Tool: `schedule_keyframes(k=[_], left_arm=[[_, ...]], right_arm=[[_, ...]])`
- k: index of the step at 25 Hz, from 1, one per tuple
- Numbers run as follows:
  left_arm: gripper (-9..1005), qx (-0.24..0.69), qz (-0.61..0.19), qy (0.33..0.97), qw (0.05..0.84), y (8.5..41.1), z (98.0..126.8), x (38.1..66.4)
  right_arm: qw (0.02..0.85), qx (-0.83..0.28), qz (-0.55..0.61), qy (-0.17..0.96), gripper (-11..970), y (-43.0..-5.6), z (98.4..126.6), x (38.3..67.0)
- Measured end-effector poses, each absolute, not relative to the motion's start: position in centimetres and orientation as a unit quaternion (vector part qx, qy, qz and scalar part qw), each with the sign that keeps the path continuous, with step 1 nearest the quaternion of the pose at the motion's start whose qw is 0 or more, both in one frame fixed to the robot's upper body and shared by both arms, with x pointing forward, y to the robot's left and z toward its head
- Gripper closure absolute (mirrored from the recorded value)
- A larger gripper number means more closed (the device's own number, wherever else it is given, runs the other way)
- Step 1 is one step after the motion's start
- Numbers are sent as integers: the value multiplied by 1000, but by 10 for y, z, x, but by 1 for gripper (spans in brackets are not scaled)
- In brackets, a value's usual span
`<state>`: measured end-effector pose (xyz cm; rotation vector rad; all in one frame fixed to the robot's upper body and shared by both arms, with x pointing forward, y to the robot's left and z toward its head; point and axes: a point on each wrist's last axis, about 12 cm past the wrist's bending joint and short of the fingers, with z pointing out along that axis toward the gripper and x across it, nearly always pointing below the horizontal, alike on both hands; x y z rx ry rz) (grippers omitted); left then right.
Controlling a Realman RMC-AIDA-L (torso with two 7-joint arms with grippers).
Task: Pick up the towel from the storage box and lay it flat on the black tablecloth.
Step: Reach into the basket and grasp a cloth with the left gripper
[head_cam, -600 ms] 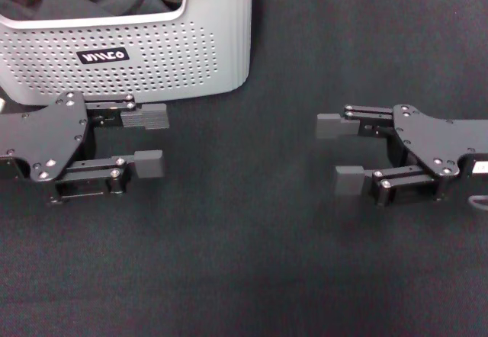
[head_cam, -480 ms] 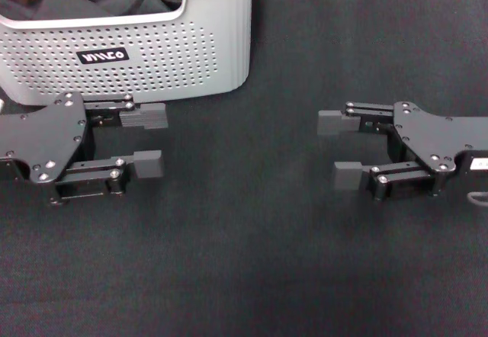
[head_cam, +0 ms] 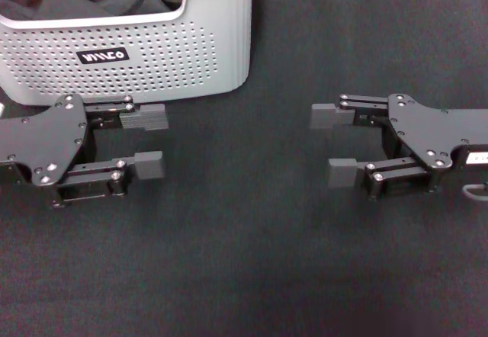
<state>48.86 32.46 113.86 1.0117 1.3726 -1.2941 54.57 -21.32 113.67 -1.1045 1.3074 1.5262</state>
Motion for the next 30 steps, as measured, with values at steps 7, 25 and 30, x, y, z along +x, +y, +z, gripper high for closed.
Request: schedule_keyframes(k=[7,25,30], left_arm=[[410,393,-521,560,511,325,1137,489],[413,357,-124,738,559,336,1290,592],[414,396,-41,761,512,331,1301,587]], right_arm=[[430,-436,600,515,134,-214,1136,546],[535,-367,545,531,134,-236,1096,513],[542,-348,531,550,135,-239,1085,506]])
